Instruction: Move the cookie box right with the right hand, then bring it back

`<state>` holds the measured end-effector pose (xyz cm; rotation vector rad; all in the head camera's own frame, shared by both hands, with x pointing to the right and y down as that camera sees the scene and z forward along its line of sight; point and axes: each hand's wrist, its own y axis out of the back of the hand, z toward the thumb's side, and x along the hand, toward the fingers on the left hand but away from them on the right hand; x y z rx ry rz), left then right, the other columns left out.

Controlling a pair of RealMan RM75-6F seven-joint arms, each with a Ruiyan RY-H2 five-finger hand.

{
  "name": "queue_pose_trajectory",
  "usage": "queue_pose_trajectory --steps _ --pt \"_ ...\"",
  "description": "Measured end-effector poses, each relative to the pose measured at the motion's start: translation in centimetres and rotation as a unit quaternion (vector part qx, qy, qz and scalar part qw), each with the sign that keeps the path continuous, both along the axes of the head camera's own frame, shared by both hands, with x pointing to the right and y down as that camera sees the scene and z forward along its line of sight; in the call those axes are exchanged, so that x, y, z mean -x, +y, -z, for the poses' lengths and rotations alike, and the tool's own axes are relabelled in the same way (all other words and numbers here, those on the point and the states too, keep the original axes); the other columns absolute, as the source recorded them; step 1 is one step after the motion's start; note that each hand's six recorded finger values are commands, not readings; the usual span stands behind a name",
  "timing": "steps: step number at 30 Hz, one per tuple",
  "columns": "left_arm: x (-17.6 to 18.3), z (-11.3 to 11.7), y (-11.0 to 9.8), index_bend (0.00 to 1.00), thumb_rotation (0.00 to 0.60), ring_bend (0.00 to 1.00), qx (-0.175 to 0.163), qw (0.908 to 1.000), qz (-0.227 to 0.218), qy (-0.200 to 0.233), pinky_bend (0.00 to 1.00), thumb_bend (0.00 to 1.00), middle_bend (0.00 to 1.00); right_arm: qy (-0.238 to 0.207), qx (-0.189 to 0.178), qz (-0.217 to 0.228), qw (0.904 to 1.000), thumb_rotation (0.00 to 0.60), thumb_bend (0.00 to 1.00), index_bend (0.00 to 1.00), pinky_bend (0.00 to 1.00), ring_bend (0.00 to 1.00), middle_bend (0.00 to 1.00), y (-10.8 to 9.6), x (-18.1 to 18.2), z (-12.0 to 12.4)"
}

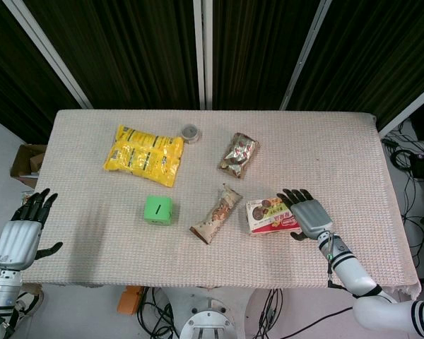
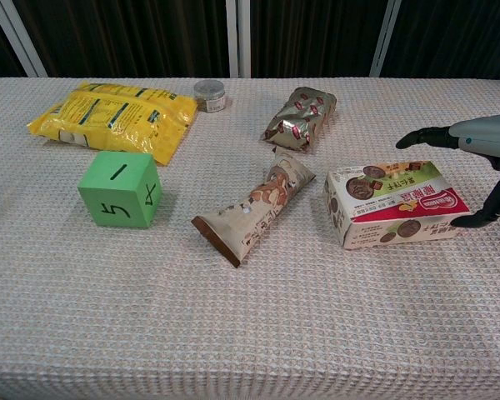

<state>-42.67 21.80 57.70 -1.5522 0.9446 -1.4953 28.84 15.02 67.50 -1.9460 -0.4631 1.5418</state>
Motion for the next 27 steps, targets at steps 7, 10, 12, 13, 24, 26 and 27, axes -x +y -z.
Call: queue_pose_trajectory --steps 7,10,12,13,24,26,27 --pt "-0.1 0.1 0.0 0.02 0.600 0.04 0.002 1.0000 -0.003 0.002 0.22 0.00 0.02 -0.001 0.016 0.000 0.9999 0.600 0.00 0.00 0.00 0.00 0.00 0.4 -1.7 -1.1" --pt "-0.3 0.1 -0.1 0.02 0.600 0.04 -0.001 1.0000 -0.006 0.003 0.22 0.00 0.02 -0.002 0.013 0.007 0.9999 0.600 0.00 0.00 0.00 0.00 0.00 0.3 -2.2 -1.5" --pt "-0.4 0.0 -0.2 0.02 0.600 0.04 -0.003 1.0000 -0.006 0.003 0.22 0.00 0.02 -0.007 0.010 0.004 0.9999 0.600 0.00 0.00 0.00 0.00 0.00 0.2 -2.3 -1.7" --pt "-0.3 0.0 -0.2 0.02 0.600 0.04 -0.003 1.0000 -0.006 0.001 0.22 0.00 0.02 -0.013 0.007 0.002 0.9999 0.600 0.00 0.00 0.00 0.00 0.00 0.1 -2.4 -1.9" --pt "0.1 -0.1 -0.3 0.02 0.600 0.04 -0.001 0.9999 0.000 -0.012 0.22 0.00 0.02 -0.046 -0.002 -0.017 0.9988 0.600 0.00 0.00 0.00 0.00 0.00 -0.7 -2.7 -3.4" --pt "0.2 -0.1 -0.3 0.02 0.600 0.04 0.001 0.9999 0.001 -0.012 0.22 0.00 0.02 -0.051 0.000 -0.021 0.9985 0.600 0.00 0.00 0.00 0.00 0.02 -0.7 -2.6 -3.6" --pt "0.3 -0.1 -0.3 0.02 0.600 0.04 0.001 0.9999 0.001 -0.012 0.22 0.00 0.02 -0.054 0.001 -0.023 0.9983 0.600 0.00 0.00 0.00 0.00 0.04 -0.7 -2.5 -3.7"
